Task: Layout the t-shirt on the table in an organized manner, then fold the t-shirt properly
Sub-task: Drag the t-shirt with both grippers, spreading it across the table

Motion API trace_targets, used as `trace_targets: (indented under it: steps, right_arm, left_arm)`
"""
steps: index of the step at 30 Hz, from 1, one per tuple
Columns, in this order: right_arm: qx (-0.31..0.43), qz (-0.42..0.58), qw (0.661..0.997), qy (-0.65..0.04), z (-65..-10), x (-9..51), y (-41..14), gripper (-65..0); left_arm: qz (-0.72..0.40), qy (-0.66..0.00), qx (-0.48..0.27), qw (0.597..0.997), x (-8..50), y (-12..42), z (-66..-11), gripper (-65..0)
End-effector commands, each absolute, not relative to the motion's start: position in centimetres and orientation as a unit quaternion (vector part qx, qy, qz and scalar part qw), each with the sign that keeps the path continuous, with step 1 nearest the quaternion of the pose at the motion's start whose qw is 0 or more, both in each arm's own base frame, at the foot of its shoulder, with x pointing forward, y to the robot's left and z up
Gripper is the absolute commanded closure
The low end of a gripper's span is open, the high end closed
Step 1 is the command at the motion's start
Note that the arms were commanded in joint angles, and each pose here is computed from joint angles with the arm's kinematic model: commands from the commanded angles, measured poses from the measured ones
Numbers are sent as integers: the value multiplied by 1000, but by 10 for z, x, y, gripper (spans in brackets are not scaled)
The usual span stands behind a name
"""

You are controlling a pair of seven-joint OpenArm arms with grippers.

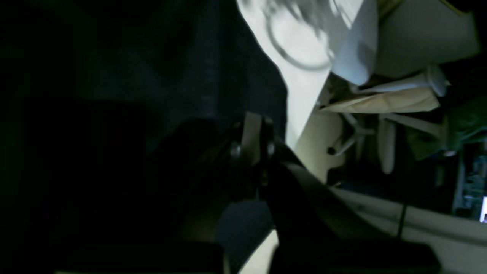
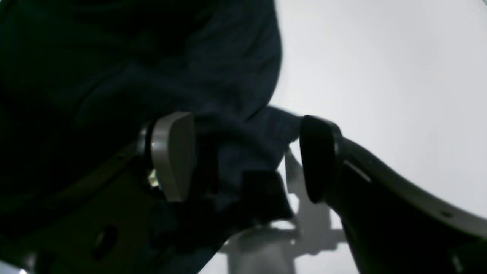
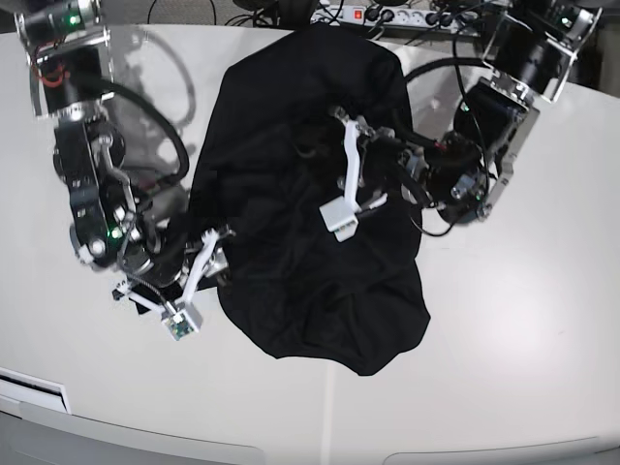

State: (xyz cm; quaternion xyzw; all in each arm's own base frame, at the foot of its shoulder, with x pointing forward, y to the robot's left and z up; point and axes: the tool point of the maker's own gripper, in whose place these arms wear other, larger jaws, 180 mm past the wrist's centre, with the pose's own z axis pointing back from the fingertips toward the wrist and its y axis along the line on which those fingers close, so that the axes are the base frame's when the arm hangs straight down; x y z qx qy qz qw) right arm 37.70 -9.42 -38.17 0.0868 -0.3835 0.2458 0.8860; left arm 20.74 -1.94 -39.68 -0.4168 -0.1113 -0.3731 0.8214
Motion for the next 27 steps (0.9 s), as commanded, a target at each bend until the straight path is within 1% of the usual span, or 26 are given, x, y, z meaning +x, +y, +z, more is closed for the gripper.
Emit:
trace_targets:
  steps: [1, 2, 6, 10, 14, 18, 19, 20, 21, 22, 24, 25, 27]
  right_arm:
    - [94, 241, 880, -399, -371, 392, -96, -426]
    - [99, 239, 883, -391, -375, 397, -98, -416]
    - [138, 235, 889, -369, -383, 412, -96, -416]
    - [150, 227, 898, -344, -396, 420, -95, -416]
    - [175, 223, 906, -316, -413, 417, -81, -415]
    - [190, 220, 909, -299, -425, 408, -66, -415]
    - [191, 220, 909, -299, -426, 408, -64, -403]
    - [190, 219, 909, -300, -426, 408, -63, -372]
    - [187, 215, 910, -301, -426, 409, -64, -322]
    - [182, 218, 910, -302, -425, 411, -65, -247]
    - [175, 230, 908, -304, -424, 413, -66, -51]
    - [173, 237, 907, -303, -423, 413, -66, 0]
    - [173, 246, 906, -298, -418, 415, -68, 0]
  left_arm:
    - [-375, -129, -427, 813, 212, -25, -387, 0]
    - [-377, -128, -426, 812, 209, -27, -389, 0]
    - [-374, -131, -411, 821, 203, -26, -401, 0]
    - [-368, -114, -379, 842, 195, -17, -419, 0]
    - [-367, -104, -359, 852, 184, -10, -432, 0]
    - [-366, -92, -355, 855, 173, -8, -440, 0]
    - [-365, -91, -355, 856, 171, -8, -441, 0]
    - [-366, -91, -354, 856, 171, -8, -441, 0]
    - [-366, -90, -354, 856, 170, -7, -441, 0]
    - [-366, -90, -354, 856, 170, -7, -441, 0]
    - [-368, -88, -350, 857, 170, -6, -443, 0]
    - [-373, -88, -339, 859, 171, -3, -446, 0]
    - [-394, -86, -301, 864, 173, 8, -454, 0]
